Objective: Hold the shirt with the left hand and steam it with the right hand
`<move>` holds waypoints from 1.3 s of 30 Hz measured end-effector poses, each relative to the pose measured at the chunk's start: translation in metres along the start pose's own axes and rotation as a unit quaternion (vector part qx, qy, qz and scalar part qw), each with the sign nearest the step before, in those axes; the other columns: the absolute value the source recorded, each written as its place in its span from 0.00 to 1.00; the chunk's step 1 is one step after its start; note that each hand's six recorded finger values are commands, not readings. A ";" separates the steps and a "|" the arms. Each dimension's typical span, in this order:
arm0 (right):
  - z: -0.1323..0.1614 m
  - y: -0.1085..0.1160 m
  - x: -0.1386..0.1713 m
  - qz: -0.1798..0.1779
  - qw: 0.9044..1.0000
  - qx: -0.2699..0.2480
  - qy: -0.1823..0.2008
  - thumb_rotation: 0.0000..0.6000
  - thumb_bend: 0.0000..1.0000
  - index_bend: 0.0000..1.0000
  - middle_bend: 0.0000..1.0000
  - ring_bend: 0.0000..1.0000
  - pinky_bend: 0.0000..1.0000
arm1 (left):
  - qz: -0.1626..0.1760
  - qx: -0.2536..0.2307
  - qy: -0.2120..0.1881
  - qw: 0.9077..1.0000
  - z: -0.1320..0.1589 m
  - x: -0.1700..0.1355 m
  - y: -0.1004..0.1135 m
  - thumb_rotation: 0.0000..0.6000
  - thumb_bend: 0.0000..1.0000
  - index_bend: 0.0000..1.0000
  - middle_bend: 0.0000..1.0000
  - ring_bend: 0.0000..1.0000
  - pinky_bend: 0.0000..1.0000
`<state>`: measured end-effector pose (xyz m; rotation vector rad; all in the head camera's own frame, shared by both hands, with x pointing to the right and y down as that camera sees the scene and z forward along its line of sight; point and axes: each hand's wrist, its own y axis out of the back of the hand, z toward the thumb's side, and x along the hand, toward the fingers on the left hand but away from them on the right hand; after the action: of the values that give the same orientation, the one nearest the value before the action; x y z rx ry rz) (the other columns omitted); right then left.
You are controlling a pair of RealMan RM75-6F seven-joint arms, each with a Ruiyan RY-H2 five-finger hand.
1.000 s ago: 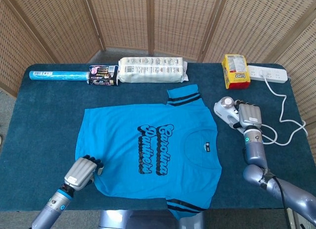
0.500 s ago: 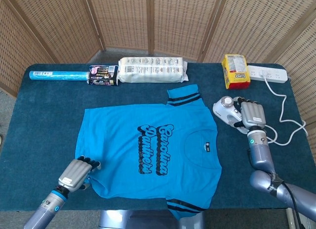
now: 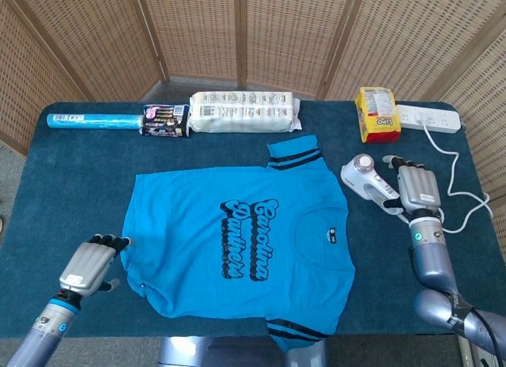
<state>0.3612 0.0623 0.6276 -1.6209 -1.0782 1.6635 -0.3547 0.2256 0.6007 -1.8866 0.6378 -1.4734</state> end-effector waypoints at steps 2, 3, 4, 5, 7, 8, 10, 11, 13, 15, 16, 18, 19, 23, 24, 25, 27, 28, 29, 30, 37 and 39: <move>-0.002 0.002 0.004 -0.006 1.000 -0.004 0.001 0.88 0.22 0.22 0.31 0.28 0.26 | 0.010 -0.003 0.013 1.000 -0.009 -0.003 0.007 1.00 0.07 0.25 0.36 0.29 0.28; -0.003 0.003 0.006 -0.009 1.000 -0.005 0.002 0.89 0.22 0.23 0.31 0.28 0.26 | 0.016 -0.004 0.019 1.000 -0.013 -0.004 0.011 1.00 0.07 0.25 0.36 0.29 0.28; -0.004 0.004 0.008 -0.013 1.000 -0.005 0.003 0.88 0.22 0.23 0.32 0.28 0.26 | 0.021 -0.005 0.026 0.999 -0.018 -0.006 0.014 1.00 0.07 0.25 0.36 0.29 0.28; -0.006 0.005 0.011 -0.017 1.000 -0.004 0.005 0.88 0.22 0.23 0.32 0.28 0.26 | 0.028 -0.007 0.035 0.999 -0.024 -0.008 0.019 1.00 0.07 0.25 0.36 0.29 0.28; -0.010 0.005 0.017 -0.023 1.000 -0.001 0.007 0.88 0.22 0.24 0.32 0.28 0.26 | 0.040 -0.009 0.052 0.998 -0.036 -0.014 0.026 1.00 0.07 0.25 0.36 0.29 0.28; -0.015 0.005 0.022 -0.027 1.000 0.000 0.007 0.88 0.22 0.25 0.32 0.29 0.26 | 0.047 -0.009 0.064 0.997 -0.045 -0.018 0.031 1.00 0.07 0.25 0.36 0.29 0.28; -0.022 0.005 0.030 -0.031 1.000 0.001 0.004 0.88 0.22 0.26 0.33 0.29 0.26 | 0.055 -0.010 0.080 0.995 -0.056 -0.024 0.036 1.00 0.07 0.25 0.36 0.29 0.28; -0.027 0.004 0.035 -0.032 0.999 0.000 0.002 0.88 0.22 0.26 0.33 0.30 0.26 | 0.059 -0.012 0.090 0.994 -0.063 -0.028 0.038 1.00 0.07 0.25 0.36 0.29 0.28; -0.034 0.004 0.043 -0.033 0.999 -0.001 -0.001 0.88 0.22 0.27 0.34 0.30 0.26 | 0.062 -0.017 0.102 0.993 -0.071 -0.033 0.038 1.00 0.07 0.25 0.36 0.29 0.28; -0.043 0.002 0.054 -0.033 0.999 0.002 -0.006 0.88 0.21 0.28 0.35 0.31 0.26 | 0.065 -0.022 0.118 0.991 -0.082 -0.040 0.039 1.00 0.07 0.25 0.36 0.29 0.28; -0.047 0.001 0.060 -0.032 0.999 0.003 -0.009 0.88 0.21 0.28 0.35 0.31 0.26 | 0.067 -0.023 0.126 0.990 -0.087 -0.044 0.039 1.00 0.07 0.25 0.36 0.29 0.28; -0.055 -0.001 0.072 -0.031 0.999 0.002 -0.016 0.88 0.21 0.29 0.36 0.32 0.26 | 0.072 -0.025 0.143 0.987 -0.098 -0.054 0.039 1.00 0.07 0.25 0.36 0.29 0.28; -0.059 -0.002 0.080 -0.031 0.999 0.001 -0.019 0.89 0.21 0.29 0.36 0.32 0.26 | 0.075 -0.026 0.150 0.986 -0.102 -0.058 0.040 1.00 0.07 0.25 0.36 0.29 0.28; -0.069 -0.006 0.105 -0.034 0.999 -0.003 -0.027 0.89 0.21 0.31 0.36 0.32 0.26 | 0.093 -0.033 0.174 0.980 -0.117 -0.077 0.042 1.00 0.07 0.25 0.36 0.29 0.28; -0.071 -0.006 0.110 -0.035 0.999 -0.003 -0.029 0.88 0.21 0.32 0.36 0.32 0.26 | 0.096 -0.034 0.178 0.979 -0.119 -0.080 0.042 1.00 0.07 0.25 0.36 0.29 0.28; -0.073 -0.006 0.115 -0.037 0.999 -0.004 -0.030 0.89 0.21 0.33 0.37 0.32 0.26 | 0.097 -0.035 0.181 0.978 -0.120 -0.083 0.042 1.00 0.07 0.25 0.36 0.29 0.28; -0.077 -0.007 0.125 -0.040 0.999 -0.007 -0.033 0.89 0.21 0.33 0.37 0.32 0.26 | 0.099 -0.040 0.188 0.976 -0.123 -0.091 0.041 1.00 0.07 0.25 0.36 0.29 0.28; -0.078 -0.007 0.129 -0.042 0.998 -0.008 -0.034 0.88 0.21 0.34 0.37 0.32 0.26 | 0.100 -0.043 0.191 0.976 -0.124 -0.094 0.040 1.00 0.07 0.25 0.36 0.29 0.28; -0.081 -0.007 0.134 -0.045 0.998 -0.009 -0.036 0.88 0.21 0.34 0.37 0.32 0.26 | 0.099 -0.047 0.195 0.975 -0.125 -0.098 0.038 1.00 0.07 0.25 0.36 0.29 0.28; -0.082 -0.006 0.138 -0.048 0.998 -0.009 -0.037 0.88 0.21 0.34 0.37 0.32 0.26 | 0.098 -0.051 0.199 0.974 -0.127 -0.101 0.036 1.00 0.07 0.25 0.36 0.29 0.28; -0.090 -0.002 0.160 -0.060 0.997 -0.020 -0.038 0.88 0.21 0.35 0.38 0.32 0.26 | 0.097 -0.066 0.203 0.972 -0.127 -0.114 0.032 1.00 0.07 0.25 0.36 0.29 0.28; -0.090 -0.001 0.162 -0.061 0.997 -0.020 -0.036 0.88 0.21 0.35 0.38 0.32 0.26 | 0.099 -0.065 0.198 0.973 -0.125 -0.113 0.035 1.00 0.07 0.25 0.36 0.29 0.28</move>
<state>0.4337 0.2137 0.5496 -1.4984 -1.2291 1.6410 -0.5030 0.2589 0.5203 -1.5736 1.0988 -1.7215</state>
